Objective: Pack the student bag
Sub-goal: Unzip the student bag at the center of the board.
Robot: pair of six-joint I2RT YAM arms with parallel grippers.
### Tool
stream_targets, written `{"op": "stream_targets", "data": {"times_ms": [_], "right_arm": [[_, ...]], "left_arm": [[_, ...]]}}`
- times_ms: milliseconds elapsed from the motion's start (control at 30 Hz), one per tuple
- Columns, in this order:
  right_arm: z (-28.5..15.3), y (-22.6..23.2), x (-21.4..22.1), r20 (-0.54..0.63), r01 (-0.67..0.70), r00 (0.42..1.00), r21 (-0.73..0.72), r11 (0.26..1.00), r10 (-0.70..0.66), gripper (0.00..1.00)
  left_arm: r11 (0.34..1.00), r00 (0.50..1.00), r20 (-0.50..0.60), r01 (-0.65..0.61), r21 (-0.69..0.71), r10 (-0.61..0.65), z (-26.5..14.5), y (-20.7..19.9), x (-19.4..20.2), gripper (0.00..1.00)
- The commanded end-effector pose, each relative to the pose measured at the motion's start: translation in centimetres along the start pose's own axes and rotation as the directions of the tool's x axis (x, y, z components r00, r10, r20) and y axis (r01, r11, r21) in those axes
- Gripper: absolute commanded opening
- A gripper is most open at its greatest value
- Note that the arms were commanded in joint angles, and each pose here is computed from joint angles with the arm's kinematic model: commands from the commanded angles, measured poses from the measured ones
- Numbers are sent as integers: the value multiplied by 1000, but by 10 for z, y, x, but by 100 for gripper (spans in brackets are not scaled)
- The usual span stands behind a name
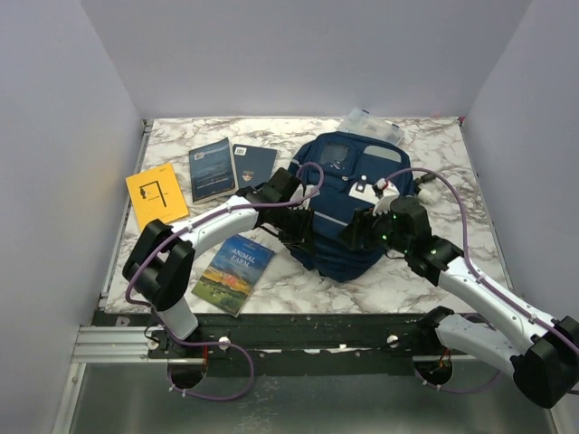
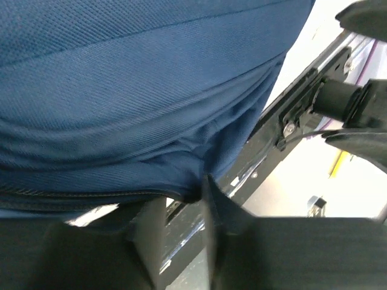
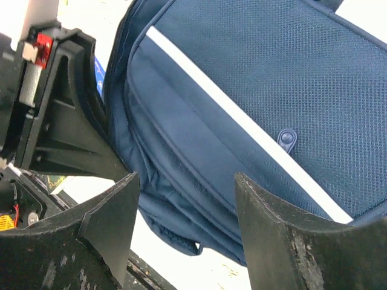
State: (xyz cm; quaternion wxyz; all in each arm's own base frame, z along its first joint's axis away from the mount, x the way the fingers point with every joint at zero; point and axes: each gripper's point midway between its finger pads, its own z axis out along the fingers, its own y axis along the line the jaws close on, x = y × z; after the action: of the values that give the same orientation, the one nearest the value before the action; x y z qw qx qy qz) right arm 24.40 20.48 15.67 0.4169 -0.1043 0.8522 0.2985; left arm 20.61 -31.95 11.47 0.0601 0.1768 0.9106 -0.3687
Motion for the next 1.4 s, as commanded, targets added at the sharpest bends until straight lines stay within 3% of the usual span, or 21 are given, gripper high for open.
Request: {"op": "stream_targets", "data": {"times_ms": [0, 233, 400, 467, 567, 733, 800, 933, 1033, 1167, 1300, 1367], "right_arm": [[-2, 5, 4, -29, 39, 999, -10, 999, -39, 67], [0, 12, 25, -88, 134, 988, 75, 988, -127, 67], [8, 41, 35, -96, 160, 983, 34, 987, -156, 68], [14, 53, 34, -97, 164, 982, 15, 986, -162, 67], [25, 71, 27, -72, 156, 985, -5, 988, -156, 68], [48, 116, 10, -21, 32, 999, -134, 991, -35, 70], [63, 130, -4, 11, -26, 1000, -157, 987, 28, 72], [93, 147, -23, -1, -113, 994, -126, 986, 114, 74], [107, 158, -37, 9, -129, 991, -123, 984, 131, 74], [108, 165, -44, 28, -145, 988, -150, 978, 151, 75], [91, 158, -40, 44, -139, 988, -159, 977, 148, 75], [79, 147, -43, 73, -111, 990, -122, 986, 121, 75]], "left_arm": [[998, 990, 119, -69, -15, 70, -12, -7, -38, 42], [996, 981, 173, -90, -14, 92, -39, -11, -26, 75], [996, 953, 294, -48, -72, 67, -79, 6, -5, 97], [996, 929, 368, 3, -88, 30, -100, 16, 4, 98], [973, 849, 526, 152, -173, -40, -132, 53, 12, 98], [834, 694, 699, 481, -271, -173, -164, 126, 34, 98], [810, 651, 729, 534, -242, -211, -170, 134, 37, 98], [823, 581, 778, 546, -155, -239, -189, 128, 29, 98], [823, 504, 831, 559, -106, -235, -213, 132, 8, 99], [789, 376, 830, 602, 120, -413, -223, 144, -21, 98], [719, 48, 842, 548, 428, -537, -235, 167, -54, 98], [697, -60, 859, 556, 452, -509, -248, 185, -65, 98]]}}
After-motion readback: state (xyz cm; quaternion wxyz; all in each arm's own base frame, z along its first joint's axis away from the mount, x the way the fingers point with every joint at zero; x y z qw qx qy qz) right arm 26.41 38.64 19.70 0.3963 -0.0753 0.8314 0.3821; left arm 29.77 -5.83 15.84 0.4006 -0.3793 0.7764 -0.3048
